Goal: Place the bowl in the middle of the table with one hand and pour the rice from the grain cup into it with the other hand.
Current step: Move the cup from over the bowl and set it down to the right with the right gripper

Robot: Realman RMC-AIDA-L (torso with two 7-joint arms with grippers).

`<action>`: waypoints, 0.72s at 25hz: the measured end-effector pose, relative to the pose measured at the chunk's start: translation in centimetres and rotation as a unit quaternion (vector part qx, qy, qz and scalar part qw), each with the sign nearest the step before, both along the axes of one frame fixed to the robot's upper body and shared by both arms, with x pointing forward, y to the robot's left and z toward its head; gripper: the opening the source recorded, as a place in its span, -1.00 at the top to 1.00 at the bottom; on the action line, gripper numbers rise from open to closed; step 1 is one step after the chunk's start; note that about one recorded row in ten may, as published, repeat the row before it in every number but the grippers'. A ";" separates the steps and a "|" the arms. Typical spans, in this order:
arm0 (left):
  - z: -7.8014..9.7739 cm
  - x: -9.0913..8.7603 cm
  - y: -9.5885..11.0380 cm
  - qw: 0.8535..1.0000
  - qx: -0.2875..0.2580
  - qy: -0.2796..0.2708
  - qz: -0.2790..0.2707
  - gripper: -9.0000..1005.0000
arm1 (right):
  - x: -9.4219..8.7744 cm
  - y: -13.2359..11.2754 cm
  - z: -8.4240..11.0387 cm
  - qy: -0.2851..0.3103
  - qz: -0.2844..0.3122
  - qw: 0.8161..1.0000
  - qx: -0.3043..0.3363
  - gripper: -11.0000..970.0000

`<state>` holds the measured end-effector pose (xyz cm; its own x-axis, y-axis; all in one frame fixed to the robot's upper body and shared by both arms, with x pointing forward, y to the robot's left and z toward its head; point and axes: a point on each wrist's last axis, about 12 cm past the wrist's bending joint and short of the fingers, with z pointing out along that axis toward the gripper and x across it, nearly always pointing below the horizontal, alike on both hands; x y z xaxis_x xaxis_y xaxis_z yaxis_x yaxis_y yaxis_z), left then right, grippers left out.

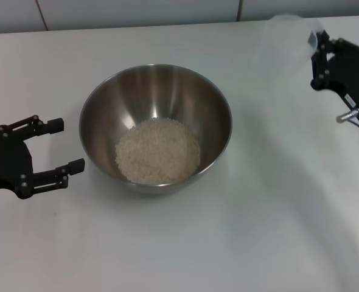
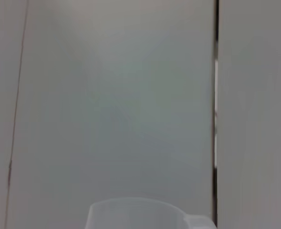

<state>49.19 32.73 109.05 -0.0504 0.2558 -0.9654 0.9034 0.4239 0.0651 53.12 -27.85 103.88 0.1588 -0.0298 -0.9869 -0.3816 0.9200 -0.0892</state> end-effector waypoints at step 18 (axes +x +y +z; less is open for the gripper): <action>0.0 0.1 -0.3 1.000 -0.002 0.000 -0.005 -0.62 | -2.5 -0.5 -3.3 0.103 0.049 0.992 -0.052 0.96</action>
